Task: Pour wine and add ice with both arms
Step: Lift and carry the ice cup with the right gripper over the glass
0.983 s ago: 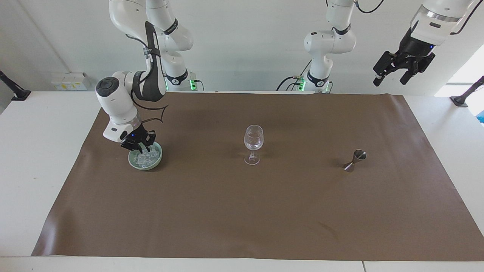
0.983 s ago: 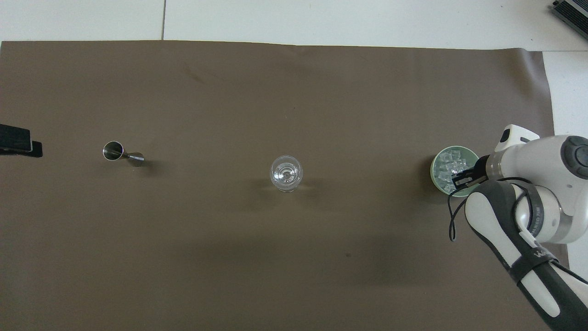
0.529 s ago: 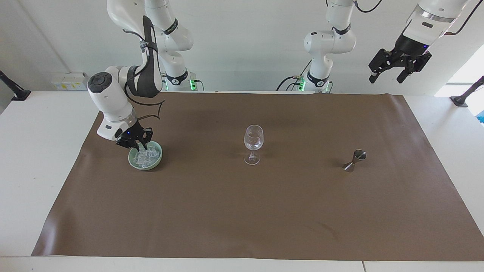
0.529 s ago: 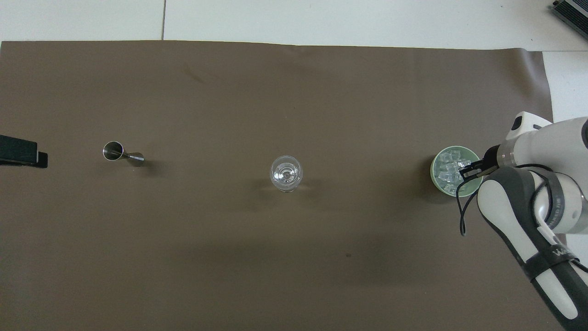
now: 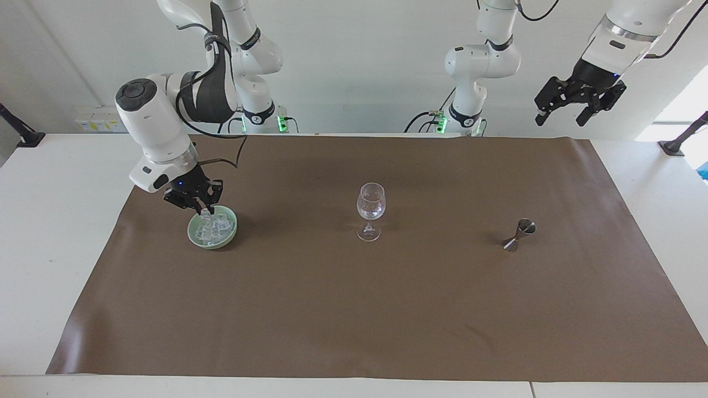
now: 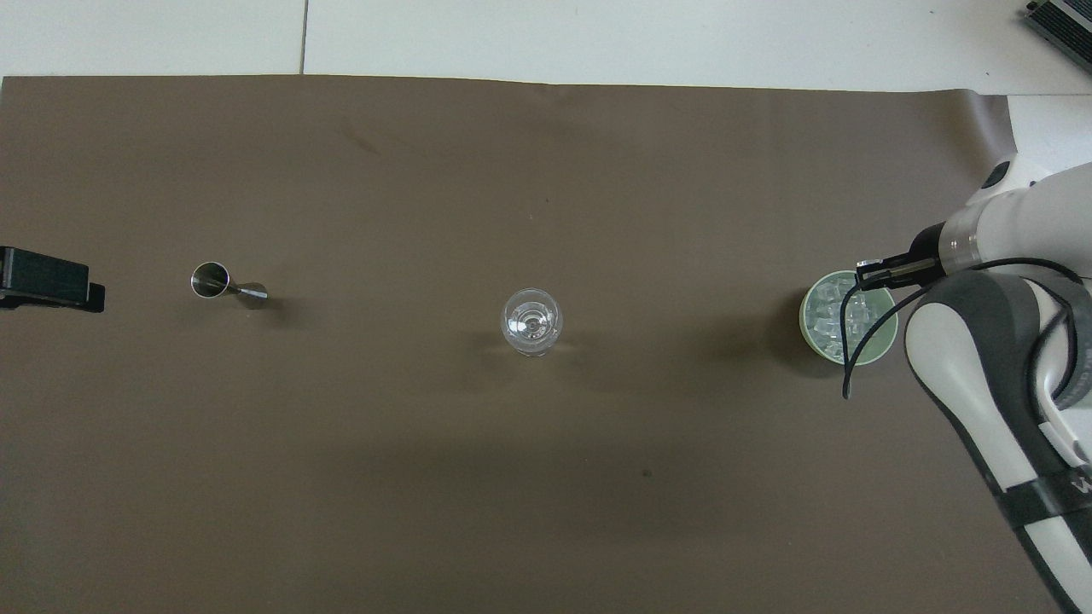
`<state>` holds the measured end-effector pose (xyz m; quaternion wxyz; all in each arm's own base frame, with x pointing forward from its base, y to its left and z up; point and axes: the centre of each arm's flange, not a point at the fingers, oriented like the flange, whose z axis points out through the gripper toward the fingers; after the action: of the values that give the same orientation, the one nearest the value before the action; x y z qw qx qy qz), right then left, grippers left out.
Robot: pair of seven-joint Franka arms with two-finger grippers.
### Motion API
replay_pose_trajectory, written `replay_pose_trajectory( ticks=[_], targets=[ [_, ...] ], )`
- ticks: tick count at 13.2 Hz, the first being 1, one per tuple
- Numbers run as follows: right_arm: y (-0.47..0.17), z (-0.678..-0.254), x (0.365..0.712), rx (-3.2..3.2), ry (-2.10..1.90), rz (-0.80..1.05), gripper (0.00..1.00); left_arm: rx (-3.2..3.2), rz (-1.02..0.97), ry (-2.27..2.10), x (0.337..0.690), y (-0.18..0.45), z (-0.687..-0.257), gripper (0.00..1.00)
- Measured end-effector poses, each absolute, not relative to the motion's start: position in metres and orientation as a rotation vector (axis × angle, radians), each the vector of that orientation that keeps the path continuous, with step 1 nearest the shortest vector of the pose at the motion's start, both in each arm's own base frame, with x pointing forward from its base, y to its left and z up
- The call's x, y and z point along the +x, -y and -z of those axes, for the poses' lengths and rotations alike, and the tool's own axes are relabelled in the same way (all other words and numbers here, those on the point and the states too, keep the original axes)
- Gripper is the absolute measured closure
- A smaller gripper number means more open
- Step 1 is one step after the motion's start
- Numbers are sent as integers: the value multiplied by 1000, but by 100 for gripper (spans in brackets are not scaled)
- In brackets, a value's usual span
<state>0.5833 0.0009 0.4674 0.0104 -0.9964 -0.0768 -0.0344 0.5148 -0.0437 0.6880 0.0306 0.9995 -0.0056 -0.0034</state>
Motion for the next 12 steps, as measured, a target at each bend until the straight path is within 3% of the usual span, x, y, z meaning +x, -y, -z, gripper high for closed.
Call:
replay_pose_trajectory(
  ticks=[5,12],
  targets=[
    [-62,-506,593,-3033,17,212,77,3082,41,19,515,40,-681,0],
    [-172,-520,595,-2879,-271,328,77,3120,56,-1,515,29,-674,0]
  ],
)
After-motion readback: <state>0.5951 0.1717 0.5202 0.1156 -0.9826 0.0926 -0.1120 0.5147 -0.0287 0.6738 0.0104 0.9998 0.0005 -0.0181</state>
